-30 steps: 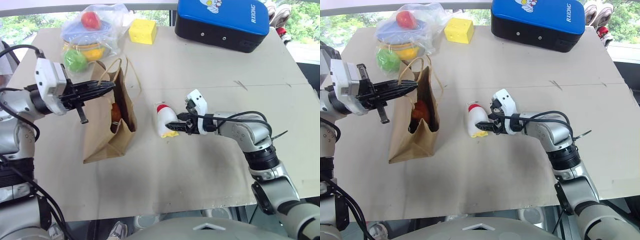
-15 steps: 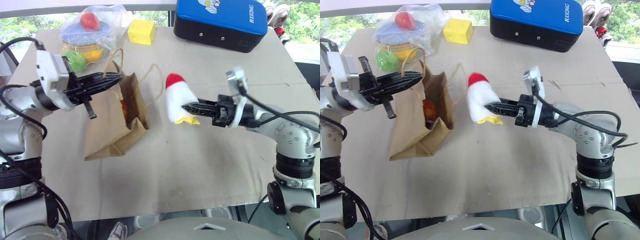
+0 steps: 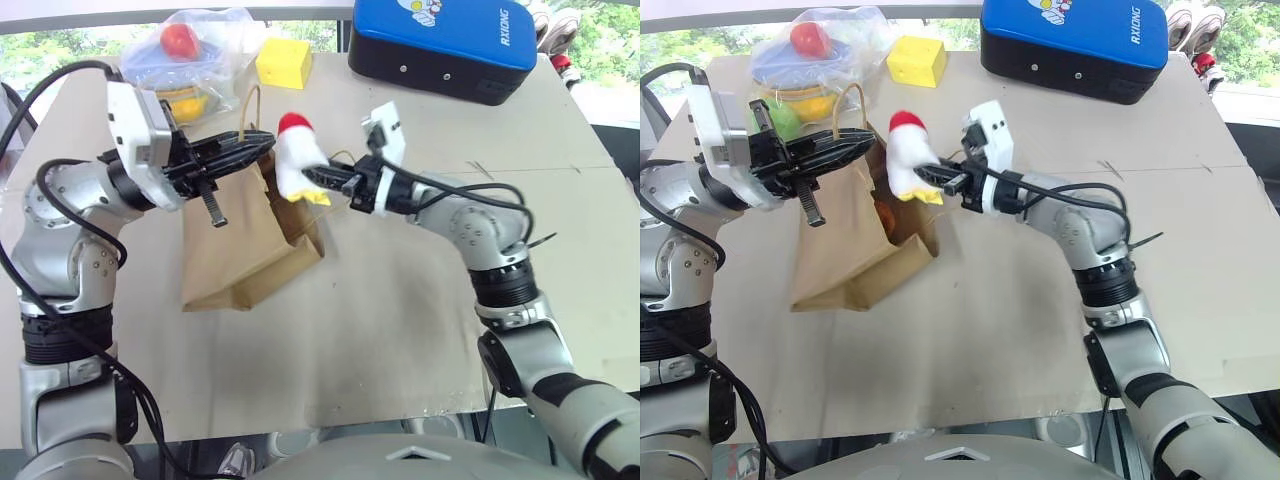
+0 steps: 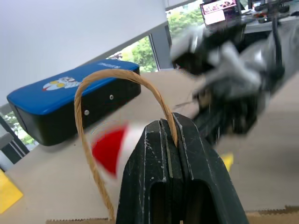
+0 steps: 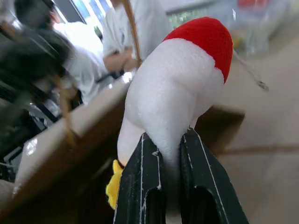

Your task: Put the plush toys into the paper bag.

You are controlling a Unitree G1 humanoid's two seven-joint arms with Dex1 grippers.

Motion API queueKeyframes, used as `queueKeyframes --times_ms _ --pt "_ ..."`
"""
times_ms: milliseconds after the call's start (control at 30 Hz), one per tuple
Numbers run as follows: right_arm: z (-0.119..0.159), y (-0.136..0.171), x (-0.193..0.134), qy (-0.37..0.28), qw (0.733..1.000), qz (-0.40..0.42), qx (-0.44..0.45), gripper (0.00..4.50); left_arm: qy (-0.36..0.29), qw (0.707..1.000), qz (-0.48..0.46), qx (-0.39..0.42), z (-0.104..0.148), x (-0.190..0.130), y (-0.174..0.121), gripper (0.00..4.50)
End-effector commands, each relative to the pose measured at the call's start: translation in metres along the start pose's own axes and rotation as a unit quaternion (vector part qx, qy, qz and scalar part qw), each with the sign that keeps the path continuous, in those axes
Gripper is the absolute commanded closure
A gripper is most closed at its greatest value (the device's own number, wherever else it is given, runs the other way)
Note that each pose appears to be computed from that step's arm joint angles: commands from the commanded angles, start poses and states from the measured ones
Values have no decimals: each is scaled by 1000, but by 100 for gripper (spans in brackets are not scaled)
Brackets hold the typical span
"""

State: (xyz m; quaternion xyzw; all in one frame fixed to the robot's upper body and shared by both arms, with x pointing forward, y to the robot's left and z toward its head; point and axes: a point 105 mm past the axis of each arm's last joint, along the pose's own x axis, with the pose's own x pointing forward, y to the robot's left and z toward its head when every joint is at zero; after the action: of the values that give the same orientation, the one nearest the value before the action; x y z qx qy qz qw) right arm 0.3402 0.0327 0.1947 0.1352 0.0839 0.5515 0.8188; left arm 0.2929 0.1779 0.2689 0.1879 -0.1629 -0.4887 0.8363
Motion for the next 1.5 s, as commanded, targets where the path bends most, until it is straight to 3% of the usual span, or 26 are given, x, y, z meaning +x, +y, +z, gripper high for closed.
queueKeyframes --times_ms 33,200,400,500,600,633,667,900,1333,1500 --pt "4 3 6 -2 1000 19 -6 448 -20 999 20 25 20 -4 2 450" --pt "-20 41 9 77 988 134 -24 448 -18 999 23 22 18 -1 -3 450" --pt "-40 54 18 145 968 190 -78 448 -22 999 18 17 18 6 -6 450" --pt "-61 63 31 196 939 235 -156 448 -28 1000 5 10 18 12 -13 450" --pt "-65 64 42 199 929 250 -186 448 -30 1000 -1 6 19 15 -17 450" --pt "-66 63 44 200 925 253 -199 380 -30 1000 -1 6 19 15 -18 450" --pt "-66 64 44 199 923 260 -204 352 -29 1000 -2 5 19 15 -19 450" --pt "-47 53 25 160 932 235 -224 7 -20 1000 11 1 19 7 -21 450" --pt "11 18 -66 89 975 9 -204 7 -15 1000 9 -6 9 7 -23 450" --pt "-2 1 -96 104 983 -77 -128 7 -18 1000 7 -8 8 8 -22 450"
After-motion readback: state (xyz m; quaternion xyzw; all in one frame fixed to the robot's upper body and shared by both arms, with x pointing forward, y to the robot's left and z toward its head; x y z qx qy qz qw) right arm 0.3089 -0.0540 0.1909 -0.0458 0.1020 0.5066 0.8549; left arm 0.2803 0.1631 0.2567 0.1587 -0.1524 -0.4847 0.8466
